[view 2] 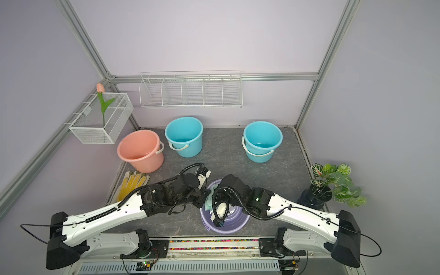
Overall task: Wipe the inside of the bucket with a cloth
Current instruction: Wipe the dirt from the inside of the bucket.
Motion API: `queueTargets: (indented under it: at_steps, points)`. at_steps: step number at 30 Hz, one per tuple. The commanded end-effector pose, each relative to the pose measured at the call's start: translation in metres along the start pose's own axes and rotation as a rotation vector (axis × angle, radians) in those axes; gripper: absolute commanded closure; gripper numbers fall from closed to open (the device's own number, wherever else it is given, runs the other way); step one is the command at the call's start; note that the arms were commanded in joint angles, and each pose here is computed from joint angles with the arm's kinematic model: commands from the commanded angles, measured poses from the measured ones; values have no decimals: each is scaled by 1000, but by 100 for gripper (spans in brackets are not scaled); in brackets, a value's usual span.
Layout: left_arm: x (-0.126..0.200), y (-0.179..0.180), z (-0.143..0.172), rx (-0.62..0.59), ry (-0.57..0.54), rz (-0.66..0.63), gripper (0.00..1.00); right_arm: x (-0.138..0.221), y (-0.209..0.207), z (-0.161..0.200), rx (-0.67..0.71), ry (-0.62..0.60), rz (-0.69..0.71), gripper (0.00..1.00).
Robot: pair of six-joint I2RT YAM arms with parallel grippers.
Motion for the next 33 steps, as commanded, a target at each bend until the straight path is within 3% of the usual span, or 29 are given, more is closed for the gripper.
queueTargets:
  at_steps: [1, 10, 19, 27, 33]
  points:
    - [3, -12, -5, -13, -1, 61, 100, 22, -36, 24, 48, 131, 106, 93]
    - [5, -10, -4, -13, -4, 50, 100, 45, -18, 39, -43, 252, -81, 93]
    - [10, -7, -10, -10, -35, 19, 100, 76, 23, 27, -158, 293, -279, 93]
    - [18, 0, -13, 2, -72, -28, 100, 94, 56, -12, -265, 159, -410, 93]
    - [20, 6, -13, 24, -97, -62, 100, 101, 60, -51, -368, -48, -465, 93]
Point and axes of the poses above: each gripper's point midway between its finger pads, its own x axis back along the fingers, its own y axis along the line the jaws close on, z = x × y, the point moved 6 cm from there along x, back along the fingers, and after that the axes turned 3 degrees about x, right-handed, at the moved point
